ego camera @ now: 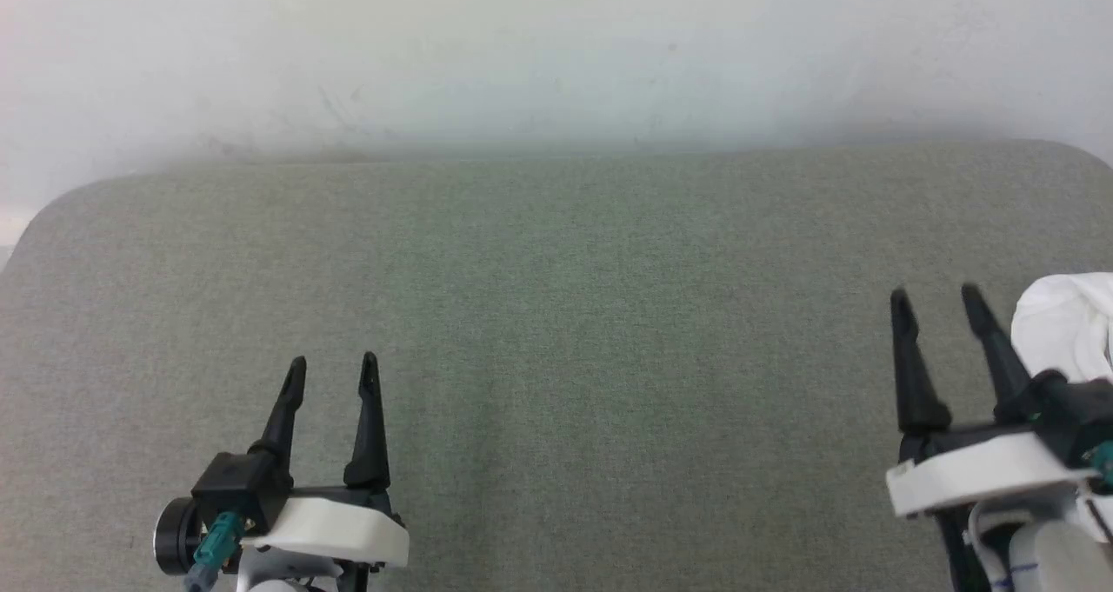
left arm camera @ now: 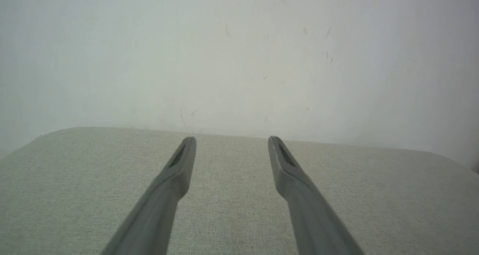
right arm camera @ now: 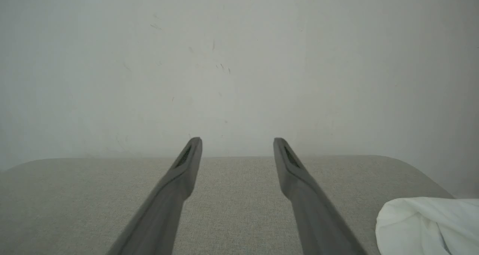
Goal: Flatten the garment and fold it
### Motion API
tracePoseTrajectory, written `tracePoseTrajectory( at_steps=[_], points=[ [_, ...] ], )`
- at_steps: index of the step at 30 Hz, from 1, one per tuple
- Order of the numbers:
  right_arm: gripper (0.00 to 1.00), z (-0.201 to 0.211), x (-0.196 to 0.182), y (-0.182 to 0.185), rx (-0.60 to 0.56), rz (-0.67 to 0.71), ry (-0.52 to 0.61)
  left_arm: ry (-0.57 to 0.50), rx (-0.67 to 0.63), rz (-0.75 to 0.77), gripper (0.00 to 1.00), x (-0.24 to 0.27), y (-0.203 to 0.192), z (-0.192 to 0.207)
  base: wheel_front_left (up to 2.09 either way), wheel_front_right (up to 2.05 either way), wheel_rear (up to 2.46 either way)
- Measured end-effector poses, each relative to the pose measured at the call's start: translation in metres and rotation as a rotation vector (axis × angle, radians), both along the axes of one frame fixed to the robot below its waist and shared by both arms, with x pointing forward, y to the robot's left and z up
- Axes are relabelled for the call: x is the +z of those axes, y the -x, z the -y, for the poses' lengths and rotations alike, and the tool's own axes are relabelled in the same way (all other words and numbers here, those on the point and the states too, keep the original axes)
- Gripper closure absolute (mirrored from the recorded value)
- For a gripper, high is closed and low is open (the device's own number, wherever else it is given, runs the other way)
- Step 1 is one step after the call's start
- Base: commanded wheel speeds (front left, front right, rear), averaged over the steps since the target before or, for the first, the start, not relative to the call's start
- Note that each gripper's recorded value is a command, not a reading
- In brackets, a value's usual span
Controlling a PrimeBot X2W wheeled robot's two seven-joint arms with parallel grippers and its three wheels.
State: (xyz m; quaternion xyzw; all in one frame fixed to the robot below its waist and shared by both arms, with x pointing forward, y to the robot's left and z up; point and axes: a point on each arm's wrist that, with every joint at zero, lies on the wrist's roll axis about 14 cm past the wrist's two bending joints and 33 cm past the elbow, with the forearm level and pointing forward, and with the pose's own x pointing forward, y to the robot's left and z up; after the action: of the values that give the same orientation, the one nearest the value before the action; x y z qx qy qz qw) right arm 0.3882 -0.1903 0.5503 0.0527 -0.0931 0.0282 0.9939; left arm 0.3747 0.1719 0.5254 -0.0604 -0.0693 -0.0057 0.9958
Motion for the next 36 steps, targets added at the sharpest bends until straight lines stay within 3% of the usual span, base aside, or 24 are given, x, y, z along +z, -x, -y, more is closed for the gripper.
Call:
tracePoseTrajectory(
  at_steps=[21,22,36],
  points=[
    [0.00,-0.015,-0.017,0.012,0.029,-0.035,0.018,0.012,0.015,-0.004,0.00,-0.001,0.008,0.000,0.00,0.00,0.00],
    [1.00,-0.015,-0.017,0.012,0.029,-0.036,0.017,0.010,0.015,-0.007,1.00,-0.001,0.009,0.000,0.00,0.00,0.00],
    [1.00,-0.016,-0.018,0.012,0.033,-0.050,0.025,0.005,0.014,-0.022,1.00,-0.002,0.008,0.000,0.00,0.00,0.00]
  ],
)
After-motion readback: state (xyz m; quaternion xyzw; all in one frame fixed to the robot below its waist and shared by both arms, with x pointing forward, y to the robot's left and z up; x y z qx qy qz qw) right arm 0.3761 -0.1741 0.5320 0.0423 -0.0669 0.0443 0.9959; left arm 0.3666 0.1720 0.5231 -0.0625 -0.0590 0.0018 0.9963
